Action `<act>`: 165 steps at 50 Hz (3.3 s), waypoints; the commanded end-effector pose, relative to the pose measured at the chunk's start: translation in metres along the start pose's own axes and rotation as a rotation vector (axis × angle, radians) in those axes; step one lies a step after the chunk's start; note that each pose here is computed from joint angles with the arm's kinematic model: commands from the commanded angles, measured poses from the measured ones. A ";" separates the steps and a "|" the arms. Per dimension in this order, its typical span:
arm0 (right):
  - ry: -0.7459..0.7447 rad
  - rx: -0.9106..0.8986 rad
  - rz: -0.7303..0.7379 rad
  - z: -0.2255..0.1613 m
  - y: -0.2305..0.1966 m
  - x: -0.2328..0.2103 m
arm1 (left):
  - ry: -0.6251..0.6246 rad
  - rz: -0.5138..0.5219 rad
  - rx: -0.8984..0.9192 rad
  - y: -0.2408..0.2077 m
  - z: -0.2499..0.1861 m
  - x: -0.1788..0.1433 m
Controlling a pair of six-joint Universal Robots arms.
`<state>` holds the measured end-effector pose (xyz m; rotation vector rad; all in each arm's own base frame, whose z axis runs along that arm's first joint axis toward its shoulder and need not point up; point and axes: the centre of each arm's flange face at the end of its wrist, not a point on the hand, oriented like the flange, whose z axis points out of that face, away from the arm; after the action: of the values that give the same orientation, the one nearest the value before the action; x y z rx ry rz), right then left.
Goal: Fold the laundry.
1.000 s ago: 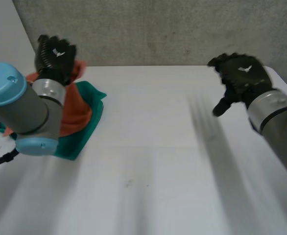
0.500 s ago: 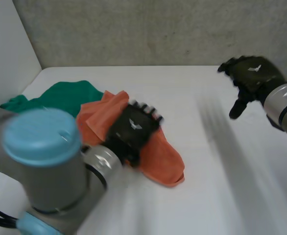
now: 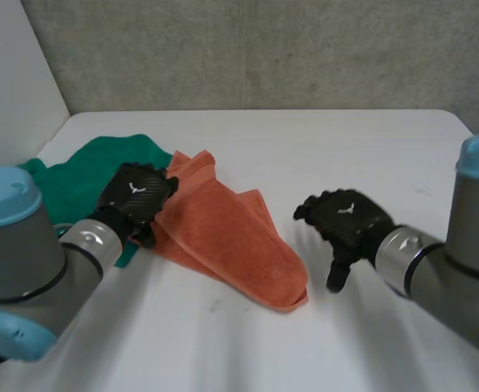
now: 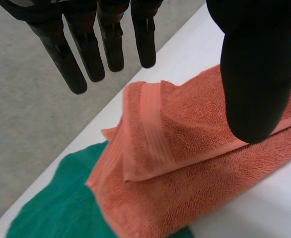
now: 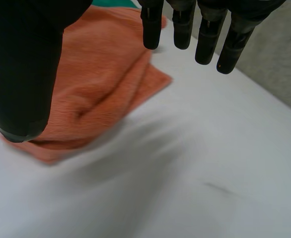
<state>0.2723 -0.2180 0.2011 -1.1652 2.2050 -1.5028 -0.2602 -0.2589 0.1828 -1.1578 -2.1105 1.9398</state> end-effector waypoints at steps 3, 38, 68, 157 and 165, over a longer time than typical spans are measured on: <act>-0.045 0.015 0.024 -0.002 0.018 -0.027 | 0.080 -0.009 -0.007 0.025 0.051 0.005; 0.106 0.081 0.045 0.013 0.007 0.007 | -0.067 0.208 0.214 -0.063 0.051 -0.006; -0.161 -0.011 0.376 0.093 0.009 -0.026 | -0.268 0.229 0.459 -0.177 -0.068 -0.056; 0.006 -0.138 -0.604 0.033 -0.018 0.049 | -0.275 0.046 0.130 -0.050 -0.014 -0.027; 0.051 -0.083 -0.406 0.047 0.006 0.043 | -0.227 0.039 0.094 -0.036 -0.020 -0.014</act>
<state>0.2682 -0.2773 0.2043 -1.9441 2.1122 -1.5504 -0.2569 -0.2538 0.2345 -0.9887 -2.0683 2.3064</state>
